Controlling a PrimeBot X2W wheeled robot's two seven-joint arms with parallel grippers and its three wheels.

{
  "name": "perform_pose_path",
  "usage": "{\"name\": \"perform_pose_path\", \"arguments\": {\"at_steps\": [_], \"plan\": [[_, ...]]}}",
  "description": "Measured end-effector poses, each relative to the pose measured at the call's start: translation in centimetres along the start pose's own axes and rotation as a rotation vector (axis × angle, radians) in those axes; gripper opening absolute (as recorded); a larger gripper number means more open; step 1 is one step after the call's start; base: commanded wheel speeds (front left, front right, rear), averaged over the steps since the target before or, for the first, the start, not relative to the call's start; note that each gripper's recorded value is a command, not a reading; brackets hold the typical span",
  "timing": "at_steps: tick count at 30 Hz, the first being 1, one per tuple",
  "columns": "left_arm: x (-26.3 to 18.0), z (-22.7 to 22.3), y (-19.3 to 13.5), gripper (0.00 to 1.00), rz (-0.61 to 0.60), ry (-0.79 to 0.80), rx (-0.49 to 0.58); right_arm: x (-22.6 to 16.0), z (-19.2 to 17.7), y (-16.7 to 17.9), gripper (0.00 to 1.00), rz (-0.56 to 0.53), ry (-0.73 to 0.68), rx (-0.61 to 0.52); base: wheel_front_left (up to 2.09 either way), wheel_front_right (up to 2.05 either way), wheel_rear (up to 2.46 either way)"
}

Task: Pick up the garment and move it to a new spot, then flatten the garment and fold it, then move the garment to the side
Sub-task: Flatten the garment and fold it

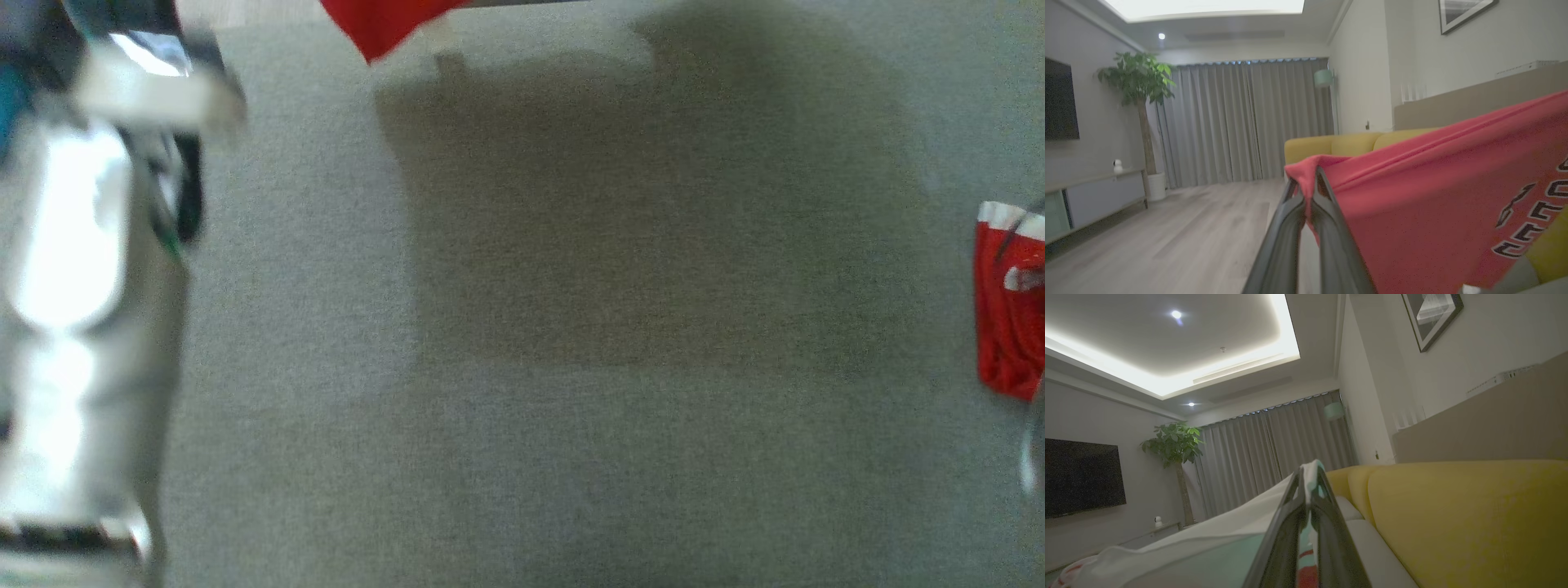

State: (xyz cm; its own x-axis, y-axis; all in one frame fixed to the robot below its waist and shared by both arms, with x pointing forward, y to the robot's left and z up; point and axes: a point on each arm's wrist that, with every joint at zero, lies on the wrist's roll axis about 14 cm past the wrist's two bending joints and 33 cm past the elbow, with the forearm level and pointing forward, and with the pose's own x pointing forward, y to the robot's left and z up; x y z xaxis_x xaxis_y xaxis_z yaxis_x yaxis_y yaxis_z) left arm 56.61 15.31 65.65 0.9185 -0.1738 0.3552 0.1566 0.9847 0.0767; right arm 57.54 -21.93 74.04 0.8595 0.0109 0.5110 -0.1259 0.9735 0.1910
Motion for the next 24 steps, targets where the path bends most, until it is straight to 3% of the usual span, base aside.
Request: {"name": "perform_pose_path", "arguments": {"at_steps": [6,9,16,24], "plan": [[-9.1,-10.7,-2.1,0.00,0.044,0.301,-0.144,-10.5,-10.6,-2.6,0.00,-0.086,0.323,0.079,0.00,0.00,0.00],[-14.6,-14.4,-4.0,0.00,0.057,0.434,-0.219,-16.7,-13.7,-3.5,0.00,-0.145,0.446,0.143,0.00,0.00,0.00],[-24.0,-16.9,-5.3,0.00,0.134,0.589,-0.320,-30.4,-15.9,-2.8,0.00,-0.258,0.642,0.285,0.00,0.00,0.00],[-29.6,-16.4,-5.8,0.00,0.136,0.640,-0.324,-38.3,-14.7,-2.3,0.00,-0.321,0.731,0.332,0.00,0.00,0.00]]}}
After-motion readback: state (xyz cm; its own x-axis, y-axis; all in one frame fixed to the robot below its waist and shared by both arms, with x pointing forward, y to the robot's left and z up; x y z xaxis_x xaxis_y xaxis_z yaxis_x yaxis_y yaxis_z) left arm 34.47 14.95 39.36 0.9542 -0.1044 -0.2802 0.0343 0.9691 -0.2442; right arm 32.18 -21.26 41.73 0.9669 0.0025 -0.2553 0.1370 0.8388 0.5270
